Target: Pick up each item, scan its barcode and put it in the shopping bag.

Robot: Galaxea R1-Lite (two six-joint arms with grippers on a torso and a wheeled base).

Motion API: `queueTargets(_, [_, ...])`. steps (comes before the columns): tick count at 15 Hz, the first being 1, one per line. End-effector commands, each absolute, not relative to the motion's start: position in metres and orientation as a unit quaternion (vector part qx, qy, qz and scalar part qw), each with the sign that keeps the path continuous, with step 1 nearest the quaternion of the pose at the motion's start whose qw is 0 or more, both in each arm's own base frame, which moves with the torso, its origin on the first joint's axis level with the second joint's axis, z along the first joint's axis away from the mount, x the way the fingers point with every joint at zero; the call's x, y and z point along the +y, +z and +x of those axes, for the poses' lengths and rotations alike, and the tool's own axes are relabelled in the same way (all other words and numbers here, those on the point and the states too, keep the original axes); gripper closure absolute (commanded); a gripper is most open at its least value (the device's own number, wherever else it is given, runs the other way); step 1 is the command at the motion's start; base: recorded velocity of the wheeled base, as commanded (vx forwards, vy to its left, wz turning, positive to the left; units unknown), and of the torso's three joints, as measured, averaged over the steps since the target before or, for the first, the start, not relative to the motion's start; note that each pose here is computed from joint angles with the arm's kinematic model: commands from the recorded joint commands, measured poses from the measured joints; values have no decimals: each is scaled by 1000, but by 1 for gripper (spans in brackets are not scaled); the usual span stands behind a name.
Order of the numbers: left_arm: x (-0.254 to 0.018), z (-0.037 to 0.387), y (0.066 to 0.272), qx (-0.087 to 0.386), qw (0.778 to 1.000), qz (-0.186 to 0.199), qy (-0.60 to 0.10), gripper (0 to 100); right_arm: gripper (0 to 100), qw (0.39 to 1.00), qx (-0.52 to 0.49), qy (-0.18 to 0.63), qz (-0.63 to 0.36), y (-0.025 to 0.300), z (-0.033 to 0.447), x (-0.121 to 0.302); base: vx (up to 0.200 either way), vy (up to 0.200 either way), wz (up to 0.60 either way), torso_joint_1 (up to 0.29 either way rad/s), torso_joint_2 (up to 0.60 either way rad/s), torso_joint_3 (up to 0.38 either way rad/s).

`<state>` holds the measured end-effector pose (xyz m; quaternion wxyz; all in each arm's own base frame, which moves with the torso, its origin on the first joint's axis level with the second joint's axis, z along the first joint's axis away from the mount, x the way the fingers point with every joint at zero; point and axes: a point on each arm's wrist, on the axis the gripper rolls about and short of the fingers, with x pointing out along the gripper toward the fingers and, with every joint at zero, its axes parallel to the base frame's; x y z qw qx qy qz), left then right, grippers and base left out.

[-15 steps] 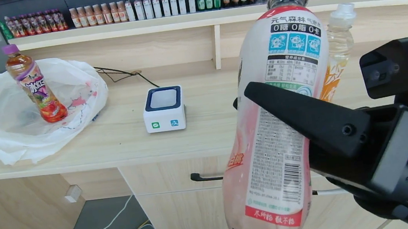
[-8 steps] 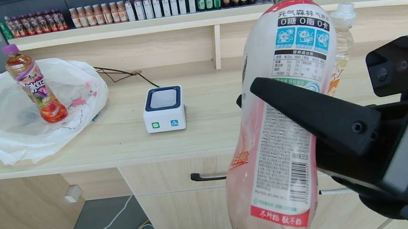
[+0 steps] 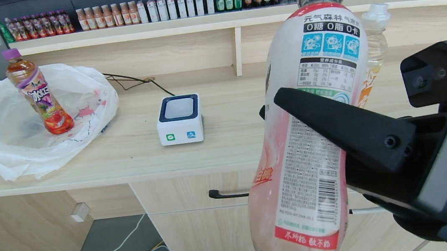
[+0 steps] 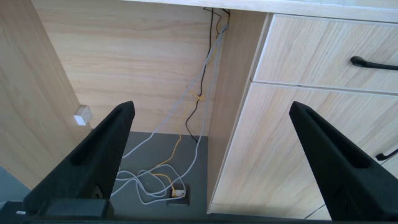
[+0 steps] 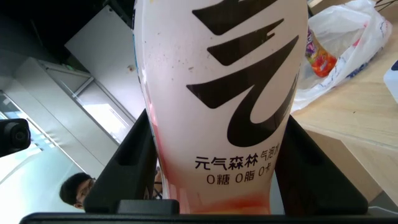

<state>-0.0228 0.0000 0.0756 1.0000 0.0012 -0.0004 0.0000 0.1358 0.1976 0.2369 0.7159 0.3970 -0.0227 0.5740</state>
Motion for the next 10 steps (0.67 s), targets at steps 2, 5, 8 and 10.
queueTargets(2, [0,-23,76,-1,1000,2,0,0,100,717,-26,575,393,237,135,198,0,0,0,0,0,0])
queueTargets(5, [0,-23,76,-1,1000,2,0,0,100,719,-20,573,392,234,136,198,0,0,0,0,0,0])
queueTargets(8, [0,-23,75,0,1000,2,0,0,100,728,-20,571,379,230,136,199,0,0,0,0,0,0])
queueTargets(10, [0,-23,76,-1,1000,2,0,0,100,745,-26,568,349,222,136,198,0,0,0,0,0,0])
